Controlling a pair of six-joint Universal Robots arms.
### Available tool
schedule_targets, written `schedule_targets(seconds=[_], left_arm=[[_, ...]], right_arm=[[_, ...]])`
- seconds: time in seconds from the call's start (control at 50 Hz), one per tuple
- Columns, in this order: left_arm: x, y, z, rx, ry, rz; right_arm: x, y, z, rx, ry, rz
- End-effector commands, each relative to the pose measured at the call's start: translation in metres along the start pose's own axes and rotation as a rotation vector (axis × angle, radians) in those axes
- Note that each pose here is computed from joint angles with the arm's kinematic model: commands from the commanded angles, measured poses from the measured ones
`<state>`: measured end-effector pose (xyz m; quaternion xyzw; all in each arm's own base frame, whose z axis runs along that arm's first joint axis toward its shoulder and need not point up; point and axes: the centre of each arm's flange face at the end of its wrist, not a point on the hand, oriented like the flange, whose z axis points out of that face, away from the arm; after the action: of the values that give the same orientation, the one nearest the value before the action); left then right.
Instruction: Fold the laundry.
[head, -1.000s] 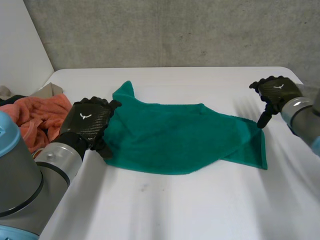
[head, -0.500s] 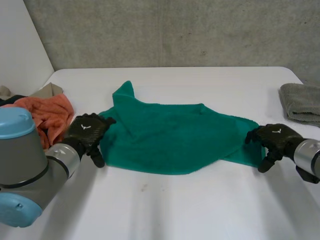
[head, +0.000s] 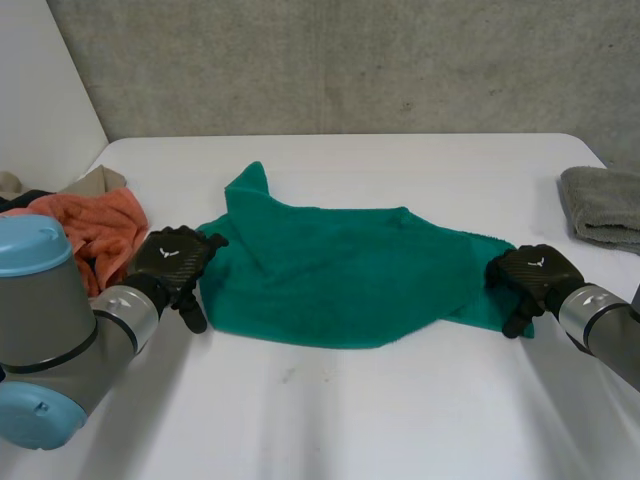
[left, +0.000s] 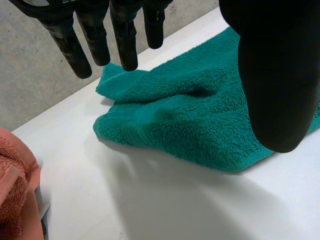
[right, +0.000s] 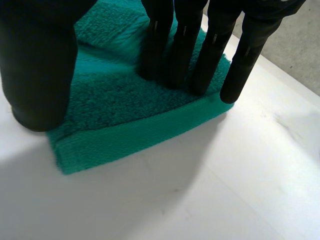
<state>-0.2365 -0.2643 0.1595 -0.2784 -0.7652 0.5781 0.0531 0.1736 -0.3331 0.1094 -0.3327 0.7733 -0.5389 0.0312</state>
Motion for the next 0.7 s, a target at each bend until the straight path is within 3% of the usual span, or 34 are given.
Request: schedule_targets(seconds=[0.02, 0.44, 0.7], left_arm=[[0.001, 0.0, 0.0, 0.0, 0.002, 0.001], [-0.002, 0.003, -0.001, -0.016, -0.007, -0.004], [-0.009, 0.012, 0.022, -0.033, -0.021, 0.03]], right_arm=[[0.002, -0.004, 0.005, 0.026, 0.014, -0.021], [0.02, -0.02, 0.028, 0.08, 0.092, -0.068], [0.025, -0.067, -0.017, 0.147, 0.098, -0.075]])
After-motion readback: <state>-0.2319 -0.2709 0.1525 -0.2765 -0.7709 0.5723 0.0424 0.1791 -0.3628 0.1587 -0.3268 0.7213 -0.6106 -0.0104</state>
